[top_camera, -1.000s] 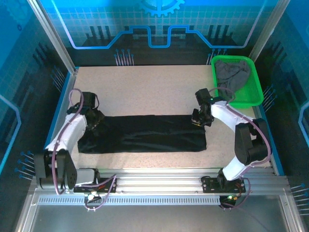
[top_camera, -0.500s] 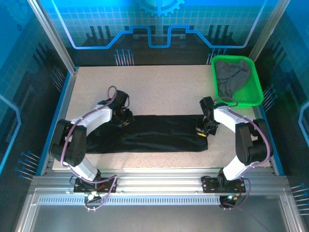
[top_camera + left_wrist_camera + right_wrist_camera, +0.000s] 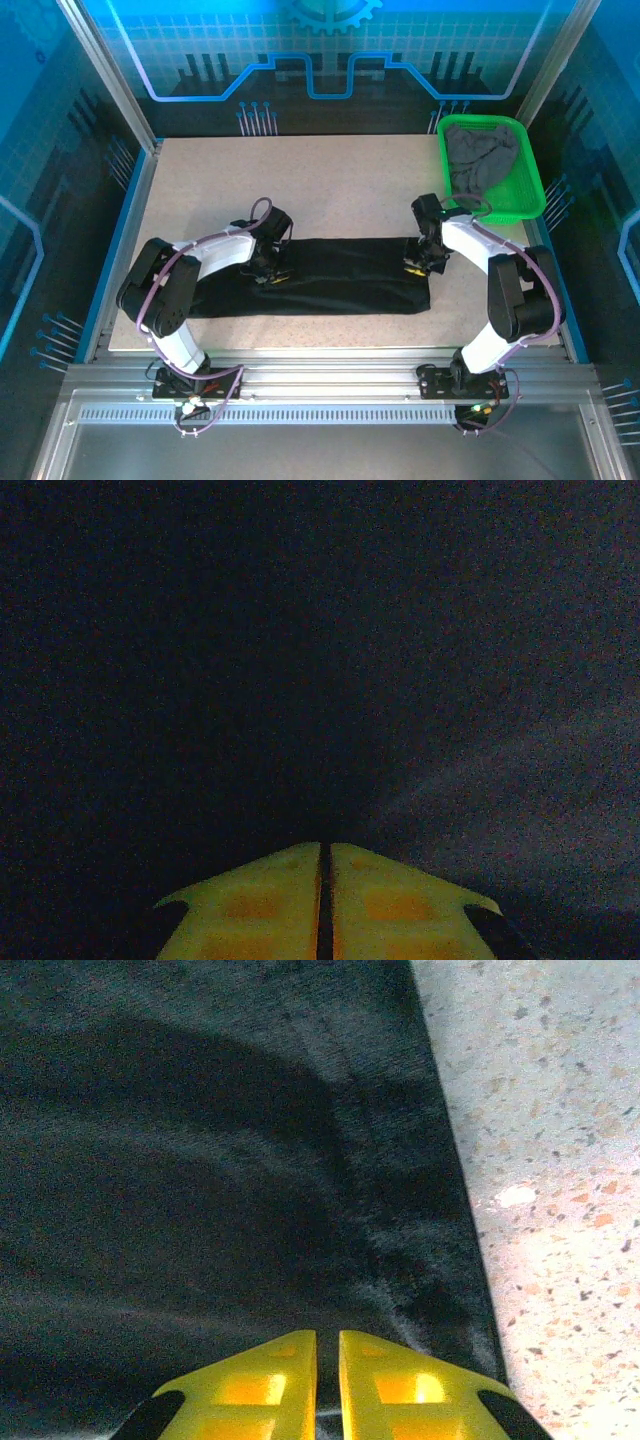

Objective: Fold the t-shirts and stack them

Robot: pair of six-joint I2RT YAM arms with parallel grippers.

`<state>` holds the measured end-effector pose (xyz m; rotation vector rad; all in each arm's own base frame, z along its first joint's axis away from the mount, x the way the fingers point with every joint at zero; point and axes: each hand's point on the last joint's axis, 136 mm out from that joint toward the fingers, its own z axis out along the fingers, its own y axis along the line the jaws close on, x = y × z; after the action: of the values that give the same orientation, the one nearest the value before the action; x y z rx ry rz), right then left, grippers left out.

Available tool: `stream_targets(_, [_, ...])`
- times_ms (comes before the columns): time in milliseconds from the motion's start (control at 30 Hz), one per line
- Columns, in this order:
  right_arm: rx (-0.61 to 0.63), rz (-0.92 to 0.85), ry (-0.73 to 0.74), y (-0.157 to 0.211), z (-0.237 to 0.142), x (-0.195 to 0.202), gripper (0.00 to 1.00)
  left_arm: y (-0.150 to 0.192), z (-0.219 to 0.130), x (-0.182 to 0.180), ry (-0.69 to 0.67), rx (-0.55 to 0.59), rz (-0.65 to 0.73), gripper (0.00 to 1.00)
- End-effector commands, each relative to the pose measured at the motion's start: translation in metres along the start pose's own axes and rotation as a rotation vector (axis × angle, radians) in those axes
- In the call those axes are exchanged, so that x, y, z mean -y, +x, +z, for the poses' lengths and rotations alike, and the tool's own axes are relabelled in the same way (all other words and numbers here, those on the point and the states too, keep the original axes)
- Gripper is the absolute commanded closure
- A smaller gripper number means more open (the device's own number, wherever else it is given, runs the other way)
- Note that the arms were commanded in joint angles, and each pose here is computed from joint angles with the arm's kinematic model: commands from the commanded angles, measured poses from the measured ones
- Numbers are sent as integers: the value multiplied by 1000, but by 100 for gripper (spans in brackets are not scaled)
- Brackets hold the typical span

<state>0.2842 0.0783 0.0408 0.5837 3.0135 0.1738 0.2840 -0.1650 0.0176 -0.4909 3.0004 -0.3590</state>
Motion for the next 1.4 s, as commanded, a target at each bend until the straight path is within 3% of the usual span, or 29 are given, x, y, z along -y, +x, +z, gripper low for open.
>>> stream_targets(0, [9,-41,7,-3,-9,-10,85,9,-15,4,21,-38,33,88])
stream_targets(100, [8,-52,2,-4,-12,-19,83,-8,-39,-3,-5,18,-7,87])
stream_targets(167, [1,-54,-12,-4,-12,-25,81,-24,-57,-14,-8,70,-80,82])
stream_targets(300, [-27,-60,-11,-2,-6,-39,81,-56,-76,-50,6,128,-242,80])
stream_targets(600, [-134,-13,125,-21,25,-37,81,-91,-56,-137,-52,92,-494,81])
stream_targets(767, [-200,-8,168,-33,36,-40,81,-100,-35,-163,-99,47,-540,81])
stream_targets(1067, [-247,58,156,-75,51,-43,80,-147,-15,-135,74,8,-554,76])
stream_targets(1233, [-198,42,78,-138,59,-57,80,-181,-23,-115,162,33,-544,72])
stream_targets(1367, [-146,-53,-23,-183,50,-84,80,-195,-49,-110,173,108,-515,69])
